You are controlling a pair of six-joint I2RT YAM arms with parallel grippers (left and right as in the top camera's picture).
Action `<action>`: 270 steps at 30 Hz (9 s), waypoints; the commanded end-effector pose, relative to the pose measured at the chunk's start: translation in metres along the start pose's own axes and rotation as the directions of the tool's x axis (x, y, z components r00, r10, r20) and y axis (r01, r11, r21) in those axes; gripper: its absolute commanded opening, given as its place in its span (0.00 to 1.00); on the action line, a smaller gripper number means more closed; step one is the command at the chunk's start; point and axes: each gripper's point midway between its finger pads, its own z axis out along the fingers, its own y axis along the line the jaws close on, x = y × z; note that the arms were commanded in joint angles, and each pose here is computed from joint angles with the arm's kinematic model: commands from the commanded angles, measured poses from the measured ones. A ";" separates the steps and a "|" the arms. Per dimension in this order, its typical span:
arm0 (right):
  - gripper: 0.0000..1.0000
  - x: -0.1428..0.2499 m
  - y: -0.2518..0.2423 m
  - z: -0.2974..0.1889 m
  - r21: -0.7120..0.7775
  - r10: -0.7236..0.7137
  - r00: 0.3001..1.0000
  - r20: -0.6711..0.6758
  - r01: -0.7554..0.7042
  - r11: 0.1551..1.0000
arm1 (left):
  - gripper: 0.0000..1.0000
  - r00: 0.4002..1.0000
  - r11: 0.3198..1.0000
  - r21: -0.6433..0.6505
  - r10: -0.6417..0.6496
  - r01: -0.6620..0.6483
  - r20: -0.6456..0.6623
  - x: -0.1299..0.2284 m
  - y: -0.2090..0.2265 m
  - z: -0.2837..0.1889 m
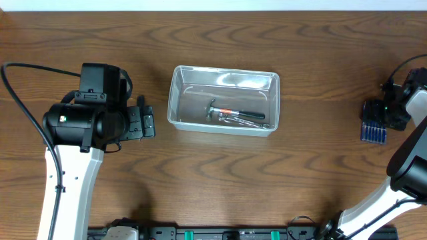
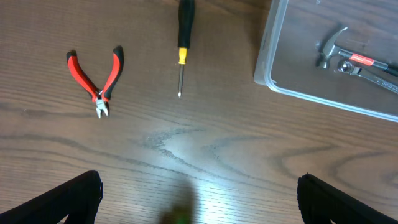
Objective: Pack container
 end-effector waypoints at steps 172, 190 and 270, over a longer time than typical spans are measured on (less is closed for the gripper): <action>0.99 -0.094 0.107 -0.325 -0.053 -0.227 0.834 0.504 0.291 0.955 | 0.99 0.934 0.996 0.026 0.086 -0.082 -0.346 -0.031 0.041 0.271; 0.99 -0.094 0.107 -0.325 -0.053 -0.226 0.834 0.503 0.291 0.955 | 0.47 0.927 0.999 0.010 0.036 -0.035 -0.374 -0.024 0.041 0.268; 0.99 -0.095 0.083 -0.325 -0.084 -0.110 0.860 0.498 0.174 0.981 | 0.51 0.266 0.266 0.316 0.963 -0.911 -0.045 -0.012 -0.209 0.196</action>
